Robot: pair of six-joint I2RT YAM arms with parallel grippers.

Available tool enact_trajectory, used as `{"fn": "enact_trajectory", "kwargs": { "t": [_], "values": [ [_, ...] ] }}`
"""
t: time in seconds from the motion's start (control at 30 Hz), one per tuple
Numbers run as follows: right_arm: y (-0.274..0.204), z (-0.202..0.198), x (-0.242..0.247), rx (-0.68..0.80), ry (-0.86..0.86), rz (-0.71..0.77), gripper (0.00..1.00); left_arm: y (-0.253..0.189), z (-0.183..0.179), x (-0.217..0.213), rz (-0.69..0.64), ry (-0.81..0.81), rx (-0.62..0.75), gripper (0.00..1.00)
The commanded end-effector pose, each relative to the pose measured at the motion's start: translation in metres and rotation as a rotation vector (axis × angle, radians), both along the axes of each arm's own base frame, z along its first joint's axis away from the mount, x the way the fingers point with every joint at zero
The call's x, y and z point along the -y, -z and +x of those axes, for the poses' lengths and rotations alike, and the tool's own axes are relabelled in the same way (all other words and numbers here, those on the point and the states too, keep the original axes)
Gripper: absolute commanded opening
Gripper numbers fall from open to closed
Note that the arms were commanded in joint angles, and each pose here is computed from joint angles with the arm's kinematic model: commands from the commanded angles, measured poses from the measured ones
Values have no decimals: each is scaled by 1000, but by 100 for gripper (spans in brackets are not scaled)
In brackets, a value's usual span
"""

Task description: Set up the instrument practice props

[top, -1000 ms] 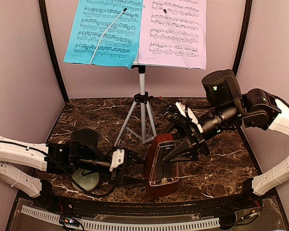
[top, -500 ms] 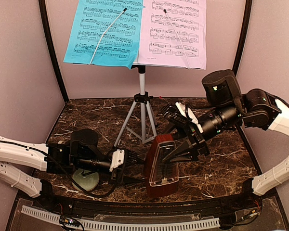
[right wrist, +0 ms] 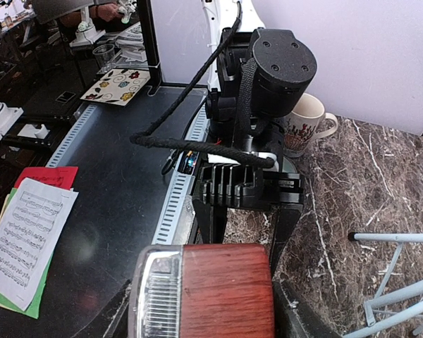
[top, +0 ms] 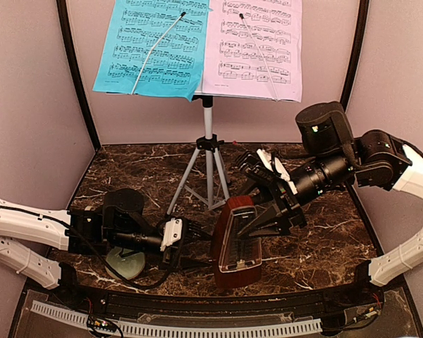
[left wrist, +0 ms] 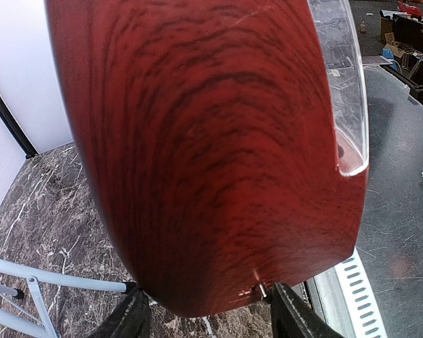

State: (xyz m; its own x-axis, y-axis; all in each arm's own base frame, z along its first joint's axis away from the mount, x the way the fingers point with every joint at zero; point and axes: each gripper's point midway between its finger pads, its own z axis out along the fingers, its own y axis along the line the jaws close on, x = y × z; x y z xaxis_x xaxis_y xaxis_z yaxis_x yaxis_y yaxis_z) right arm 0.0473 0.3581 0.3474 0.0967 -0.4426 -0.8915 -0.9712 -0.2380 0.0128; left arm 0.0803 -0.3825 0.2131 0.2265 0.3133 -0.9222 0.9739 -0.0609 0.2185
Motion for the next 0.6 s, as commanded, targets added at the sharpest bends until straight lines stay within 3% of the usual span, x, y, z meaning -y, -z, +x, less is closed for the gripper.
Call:
{"fn": "enact_trajectory", "kwargs": {
  "t": [0.0,0.37,0.57],
  "values": [
    [-62,-4,-4,83,-27,219,12,-14,-7,1,-32,40,22,59],
    [-66,-5,-3,82,-29,230,11,-14,-6,1,-33,35,22,57],
    [-68,-6,-3,85,-28,242,11,-17,-3,4,-37,17,16,74]
  ]
}}
